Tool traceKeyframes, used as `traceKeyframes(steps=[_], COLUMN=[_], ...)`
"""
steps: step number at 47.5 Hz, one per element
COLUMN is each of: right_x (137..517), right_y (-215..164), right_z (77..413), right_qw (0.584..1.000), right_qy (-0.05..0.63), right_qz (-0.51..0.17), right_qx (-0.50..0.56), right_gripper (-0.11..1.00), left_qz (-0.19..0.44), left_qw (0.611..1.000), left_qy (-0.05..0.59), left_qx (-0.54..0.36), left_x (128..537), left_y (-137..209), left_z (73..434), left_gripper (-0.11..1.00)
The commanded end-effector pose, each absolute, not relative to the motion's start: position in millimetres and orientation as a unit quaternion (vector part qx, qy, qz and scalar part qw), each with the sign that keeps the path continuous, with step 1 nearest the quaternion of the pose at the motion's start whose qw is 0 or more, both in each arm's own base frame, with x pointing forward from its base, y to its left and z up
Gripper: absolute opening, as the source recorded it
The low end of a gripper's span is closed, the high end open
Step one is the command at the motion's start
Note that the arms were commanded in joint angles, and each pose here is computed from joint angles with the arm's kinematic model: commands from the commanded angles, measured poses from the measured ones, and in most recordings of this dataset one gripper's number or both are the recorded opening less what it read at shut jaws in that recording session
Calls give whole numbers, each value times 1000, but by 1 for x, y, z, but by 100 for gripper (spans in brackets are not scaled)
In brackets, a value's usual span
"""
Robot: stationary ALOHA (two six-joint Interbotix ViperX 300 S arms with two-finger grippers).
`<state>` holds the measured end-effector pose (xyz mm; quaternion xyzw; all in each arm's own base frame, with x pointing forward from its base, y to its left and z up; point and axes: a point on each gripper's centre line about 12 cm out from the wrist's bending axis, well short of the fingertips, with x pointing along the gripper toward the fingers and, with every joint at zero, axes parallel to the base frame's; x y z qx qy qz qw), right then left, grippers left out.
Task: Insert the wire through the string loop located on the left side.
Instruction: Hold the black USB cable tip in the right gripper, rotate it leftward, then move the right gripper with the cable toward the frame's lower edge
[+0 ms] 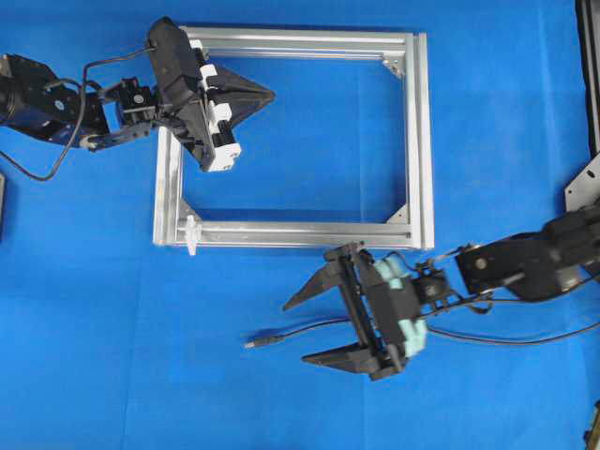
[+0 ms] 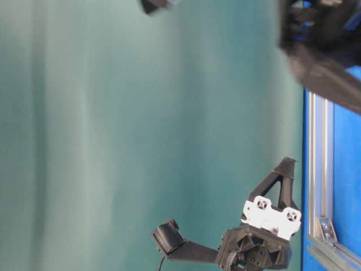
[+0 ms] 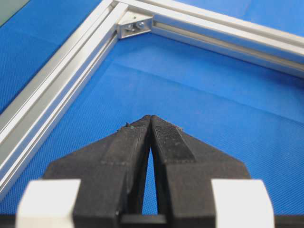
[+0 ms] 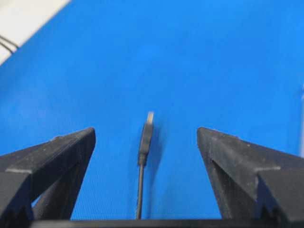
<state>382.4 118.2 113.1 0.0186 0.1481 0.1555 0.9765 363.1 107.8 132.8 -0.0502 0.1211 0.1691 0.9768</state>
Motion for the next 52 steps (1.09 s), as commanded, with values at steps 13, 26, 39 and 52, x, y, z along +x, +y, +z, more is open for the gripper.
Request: traceKeyframes(steps=[13, 26, 39, 52], right_x=[400, 401, 398, 394], right_y=[124, 125, 126, 124], right_z=[81, 75, 76, 80], right_qw=[974, 974, 974, 977], right_qy=[174, 179, 175, 158], right_qz=[136, 133, 137, 139], right_qx=[47, 48, 41, 43], right_gripper=[94, 92, 50, -1], left_qz=[168, 168, 168, 169], left_qw=[980, 979, 979, 979], left_qy=[100, 102, 103, 104], left_qx=[-48, -50, -50, -49], left_x=[365, 364, 363, 363], left_y=[108, 108, 108, 108], left_z=[148, 146, 146, 145], left_gripper=[0, 0, 0, 0])
